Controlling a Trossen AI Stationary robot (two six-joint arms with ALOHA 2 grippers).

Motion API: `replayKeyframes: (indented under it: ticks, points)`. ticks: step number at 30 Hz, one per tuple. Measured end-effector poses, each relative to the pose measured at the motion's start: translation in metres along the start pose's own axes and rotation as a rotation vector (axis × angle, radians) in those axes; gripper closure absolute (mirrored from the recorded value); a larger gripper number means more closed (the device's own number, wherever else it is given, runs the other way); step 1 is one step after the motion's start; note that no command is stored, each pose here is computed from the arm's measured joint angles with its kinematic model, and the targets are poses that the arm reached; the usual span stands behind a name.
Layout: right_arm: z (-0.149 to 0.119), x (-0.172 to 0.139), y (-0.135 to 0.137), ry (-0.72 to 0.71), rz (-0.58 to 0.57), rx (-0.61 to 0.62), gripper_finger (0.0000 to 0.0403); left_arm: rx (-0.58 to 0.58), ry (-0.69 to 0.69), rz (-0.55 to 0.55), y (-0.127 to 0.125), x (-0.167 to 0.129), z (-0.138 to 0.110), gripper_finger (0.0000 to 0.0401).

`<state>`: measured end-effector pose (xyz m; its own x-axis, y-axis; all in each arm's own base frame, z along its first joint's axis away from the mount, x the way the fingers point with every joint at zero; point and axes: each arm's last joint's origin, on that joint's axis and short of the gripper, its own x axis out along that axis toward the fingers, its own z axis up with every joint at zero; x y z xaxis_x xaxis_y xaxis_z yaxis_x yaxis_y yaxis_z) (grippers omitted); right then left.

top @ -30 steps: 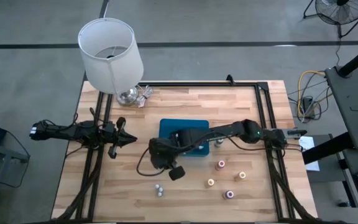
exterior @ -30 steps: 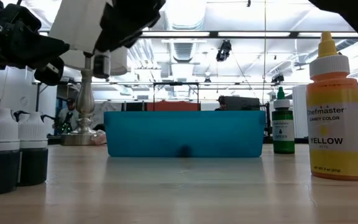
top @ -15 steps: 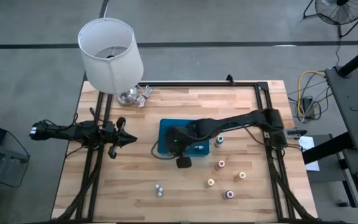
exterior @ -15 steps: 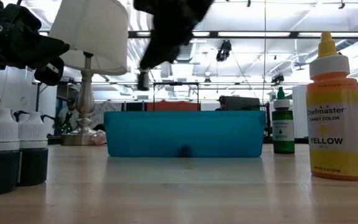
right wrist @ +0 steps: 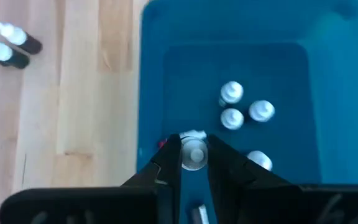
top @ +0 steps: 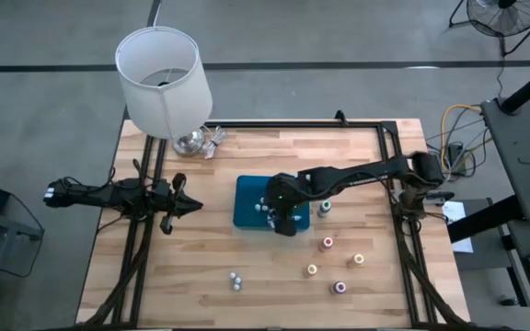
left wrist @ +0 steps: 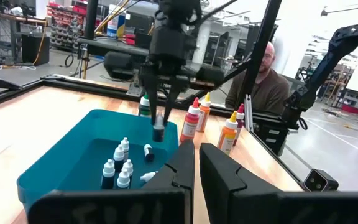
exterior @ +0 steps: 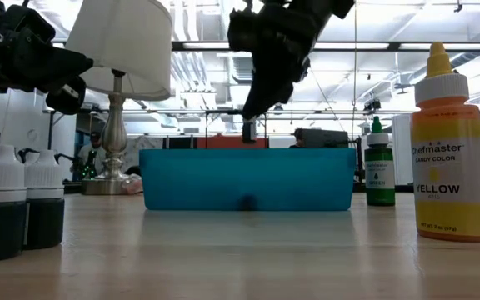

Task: Pick & Place food coloring
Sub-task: Put the top small black food coloring bottle into the blue bin

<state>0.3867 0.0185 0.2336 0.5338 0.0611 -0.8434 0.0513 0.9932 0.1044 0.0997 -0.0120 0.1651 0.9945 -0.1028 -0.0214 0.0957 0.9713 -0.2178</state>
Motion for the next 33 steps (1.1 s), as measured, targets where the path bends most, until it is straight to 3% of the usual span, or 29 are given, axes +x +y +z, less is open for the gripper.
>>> replayKeyframes:
  ticks: [11,33]
  points:
    - [-0.006,-0.025,-0.014,-0.047,0.003,0.08,0.036,0.0,0.0,0.0,0.0,0.0,0.0,0.0401]
    - [-0.017,-0.026,-0.014,-0.026,-0.002,0.157,0.036,0.0,0.0,0.0,0.0,0.0,0.0,0.0401]
